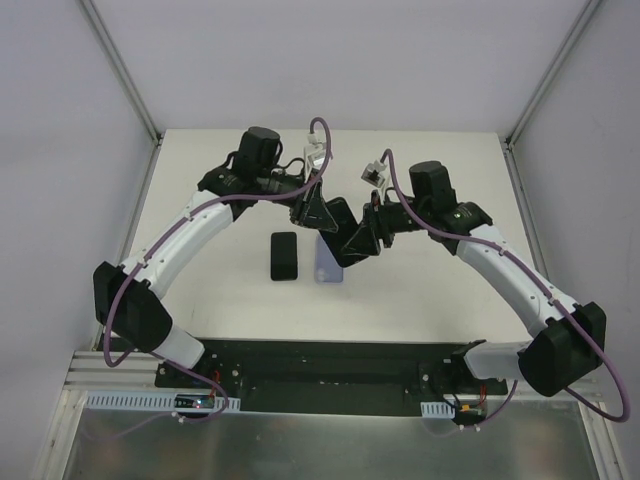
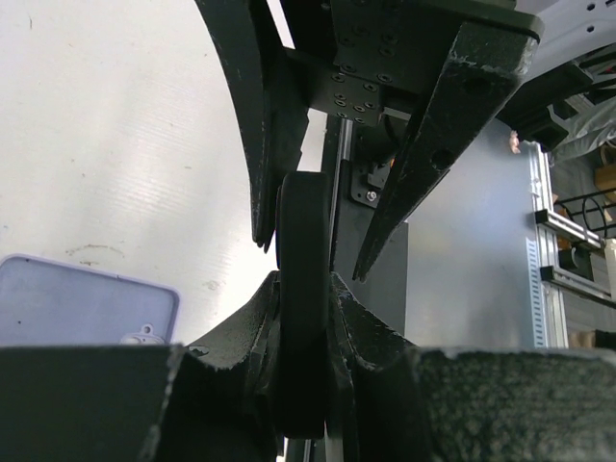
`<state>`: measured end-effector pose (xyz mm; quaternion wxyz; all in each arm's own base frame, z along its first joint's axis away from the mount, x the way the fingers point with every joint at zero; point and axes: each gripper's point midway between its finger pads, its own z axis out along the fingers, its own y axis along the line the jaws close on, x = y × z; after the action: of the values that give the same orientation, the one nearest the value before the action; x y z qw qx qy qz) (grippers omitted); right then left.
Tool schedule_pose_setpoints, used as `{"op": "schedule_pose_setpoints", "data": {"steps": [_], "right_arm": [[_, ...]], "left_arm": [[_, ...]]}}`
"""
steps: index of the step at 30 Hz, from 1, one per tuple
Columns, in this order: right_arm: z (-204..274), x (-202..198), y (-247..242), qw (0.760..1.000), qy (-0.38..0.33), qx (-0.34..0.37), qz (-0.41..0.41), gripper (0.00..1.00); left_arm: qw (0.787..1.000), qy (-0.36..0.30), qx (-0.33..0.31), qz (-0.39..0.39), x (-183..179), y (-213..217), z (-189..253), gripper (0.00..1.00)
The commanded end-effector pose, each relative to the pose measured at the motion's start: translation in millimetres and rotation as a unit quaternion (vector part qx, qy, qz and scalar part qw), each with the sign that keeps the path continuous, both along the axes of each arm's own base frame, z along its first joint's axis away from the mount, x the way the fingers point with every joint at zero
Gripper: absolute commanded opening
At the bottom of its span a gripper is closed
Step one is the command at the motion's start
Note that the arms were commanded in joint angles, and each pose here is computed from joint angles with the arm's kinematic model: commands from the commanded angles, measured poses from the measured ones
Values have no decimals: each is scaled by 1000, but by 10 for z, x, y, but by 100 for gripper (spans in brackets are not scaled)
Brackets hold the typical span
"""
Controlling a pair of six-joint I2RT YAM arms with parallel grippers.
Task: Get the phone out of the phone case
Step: Pick up the phone at the center of the board.
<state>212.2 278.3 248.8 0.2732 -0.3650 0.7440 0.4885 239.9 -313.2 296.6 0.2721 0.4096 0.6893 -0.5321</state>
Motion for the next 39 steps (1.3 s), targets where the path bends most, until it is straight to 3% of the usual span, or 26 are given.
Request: {"op": "schedule_pose_setpoints", "data": {"steps": [1, 10, 14, 16, 17, 20, 24, 26, 33, 37, 39], "right_arm": [[201, -66, 19, 998, -41, 32, 25, 55], [138, -105, -10, 998, -33, 31, 32, 28], [151, -107, -37, 999, -35, 18, 28, 0], [152, -69, -42, 999, -40, 13, 14, 0], [154, -59, -43, 999, -44, 11, 12, 0], [161, -79, -30, 999, -45, 7, 19, 0], [136, -84, -26, 998, -56, -16, 27, 0], [140, -79, -24, 997, -64, -22, 26, 0], [131, -41, -14, 994, -93, -45, 20, 0], [154, -11, -20, 993, -103, -50, 12, 0], [161, -5, -35, 993, -108, -52, 8, 0]], "left_arm": [[997, -47, -57, -11, -100, -3, 409, 0], [997, -49, -64, 8, -75, 102, 413, 0], [997, -39, -60, 24, -53, 142, 341, 0], [997, -34, -56, 30, -45, 141, 299, 3], [998, -31, -54, 31, -40, 136, 275, 7], [998, -25, -53, 29, -46, 103, 255, 36], [998, -8, -52, 40, -3, 72, 301, 86], [997, 1, -51, 54, 55, 53, 339, 91], [991, 91, -39, 92, 281, -83, 294, 85], [987, 125, -35, 92, 314, -131, 239, 68], [987, 133, -34, 88, 296, -128, 220, 65]]}}
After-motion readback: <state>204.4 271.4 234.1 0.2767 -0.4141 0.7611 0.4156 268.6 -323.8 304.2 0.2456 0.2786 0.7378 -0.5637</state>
